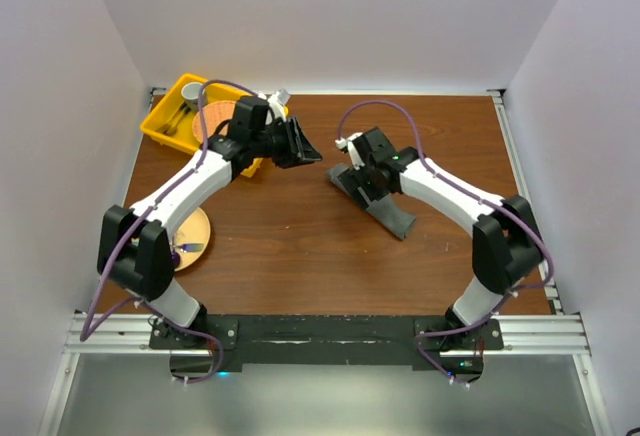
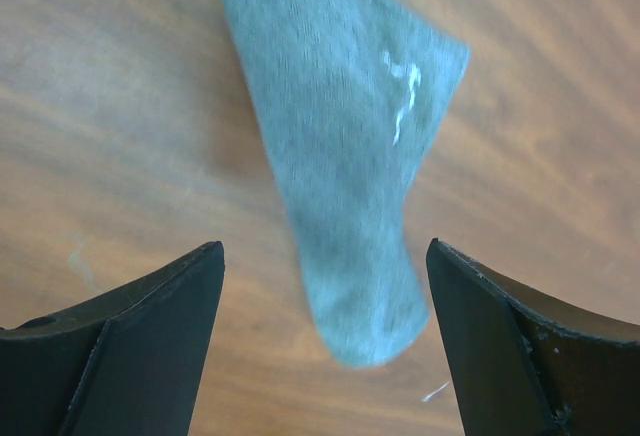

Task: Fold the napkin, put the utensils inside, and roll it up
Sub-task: Roll the napkin with the utensil

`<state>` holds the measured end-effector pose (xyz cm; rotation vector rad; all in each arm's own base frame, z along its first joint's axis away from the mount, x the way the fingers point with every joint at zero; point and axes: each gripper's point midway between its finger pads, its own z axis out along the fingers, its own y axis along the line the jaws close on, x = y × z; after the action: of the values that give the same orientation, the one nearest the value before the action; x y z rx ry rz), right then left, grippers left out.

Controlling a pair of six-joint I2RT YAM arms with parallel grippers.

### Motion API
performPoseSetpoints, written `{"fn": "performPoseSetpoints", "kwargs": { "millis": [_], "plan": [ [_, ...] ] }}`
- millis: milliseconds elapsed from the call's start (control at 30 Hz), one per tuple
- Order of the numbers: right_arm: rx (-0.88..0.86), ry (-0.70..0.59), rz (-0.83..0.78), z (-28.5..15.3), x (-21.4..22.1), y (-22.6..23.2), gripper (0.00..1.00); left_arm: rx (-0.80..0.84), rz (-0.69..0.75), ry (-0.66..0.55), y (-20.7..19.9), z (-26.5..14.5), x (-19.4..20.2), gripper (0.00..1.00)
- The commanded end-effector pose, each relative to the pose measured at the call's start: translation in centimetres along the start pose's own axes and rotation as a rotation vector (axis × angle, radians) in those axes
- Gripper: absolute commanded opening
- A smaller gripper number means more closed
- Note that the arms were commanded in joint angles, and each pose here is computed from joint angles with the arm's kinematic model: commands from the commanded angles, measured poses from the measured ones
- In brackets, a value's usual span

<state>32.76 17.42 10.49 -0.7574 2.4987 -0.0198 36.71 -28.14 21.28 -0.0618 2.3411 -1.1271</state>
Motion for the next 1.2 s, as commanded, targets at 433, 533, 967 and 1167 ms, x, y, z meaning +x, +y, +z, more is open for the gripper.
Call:
{"fn": "performPoseSetpoints", "kwargs": {
  "millis": [433,533,967,1167],
  "plan": [
    [0.161,0.04,-0.313,5.3,-1.5,1.4,0.79,-0.011,0.016,-0.029,1.8,-3.1,1.8,0.38],
    [0.166,0.078,-0.328,6.3,-0.4,1.4,0.8,0.0,0.006,-0.023,1.7,-2.8,1.8,0.38],
    [0.359,0.142,-0.348,8.1,1.1,-1.6,0.82,0.005,-0.009,-0.009,1.8,-1.8,1.4,0.37],
    [0.299,0.143,-0.298,9.1,1.1,-1.8,0.72,0.006,-0.013,-0.003,1.9,-1.5,1.3,0.37]
  ]
}}
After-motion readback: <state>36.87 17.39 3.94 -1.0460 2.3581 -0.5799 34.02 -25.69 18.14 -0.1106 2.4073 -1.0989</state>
